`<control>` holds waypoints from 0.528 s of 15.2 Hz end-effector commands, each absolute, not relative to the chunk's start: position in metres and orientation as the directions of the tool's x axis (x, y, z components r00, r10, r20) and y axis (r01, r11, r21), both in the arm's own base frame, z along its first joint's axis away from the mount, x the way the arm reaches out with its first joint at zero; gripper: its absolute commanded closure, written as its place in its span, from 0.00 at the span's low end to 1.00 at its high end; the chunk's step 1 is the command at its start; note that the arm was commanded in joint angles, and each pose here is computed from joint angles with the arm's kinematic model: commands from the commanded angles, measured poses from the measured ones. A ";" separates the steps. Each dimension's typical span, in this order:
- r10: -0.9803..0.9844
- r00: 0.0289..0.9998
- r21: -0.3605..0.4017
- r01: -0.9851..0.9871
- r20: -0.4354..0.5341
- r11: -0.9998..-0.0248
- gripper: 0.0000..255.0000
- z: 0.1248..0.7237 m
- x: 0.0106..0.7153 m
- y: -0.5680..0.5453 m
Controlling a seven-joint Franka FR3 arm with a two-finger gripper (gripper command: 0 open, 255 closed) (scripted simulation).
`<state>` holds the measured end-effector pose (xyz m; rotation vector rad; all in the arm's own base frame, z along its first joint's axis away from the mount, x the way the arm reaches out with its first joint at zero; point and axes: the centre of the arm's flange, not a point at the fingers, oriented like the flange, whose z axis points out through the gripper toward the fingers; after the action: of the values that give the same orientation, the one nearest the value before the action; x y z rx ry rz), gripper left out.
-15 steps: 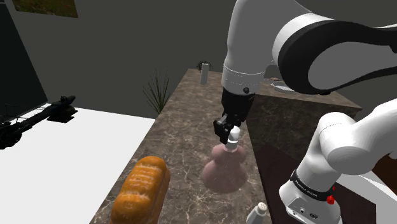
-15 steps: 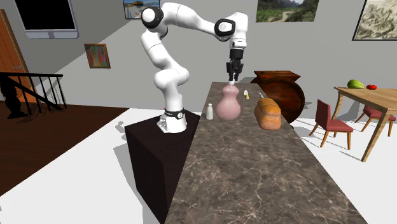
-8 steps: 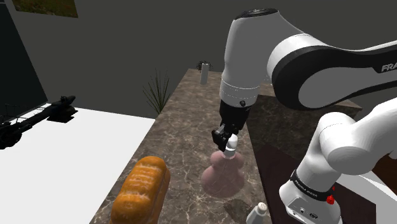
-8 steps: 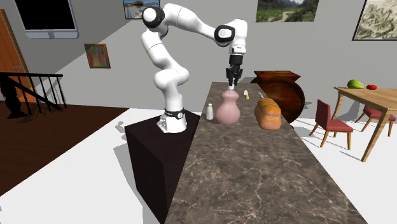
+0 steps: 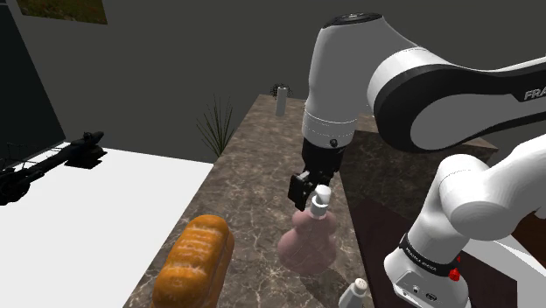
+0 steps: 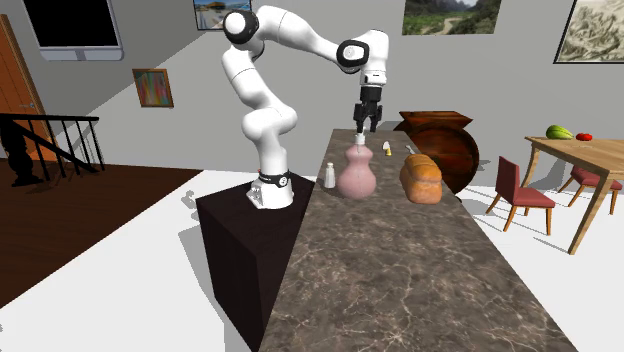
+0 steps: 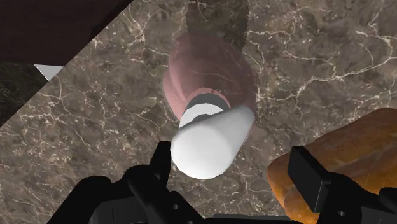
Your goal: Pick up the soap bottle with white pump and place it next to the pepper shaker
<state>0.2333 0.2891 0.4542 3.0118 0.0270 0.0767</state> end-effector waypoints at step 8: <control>0.021 0.999 0.129 0.015 0.050 -0.992 0.00 0.504 0.231 0.296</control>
<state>0.2306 0.2955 0.4962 3.0126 0.0276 0.0780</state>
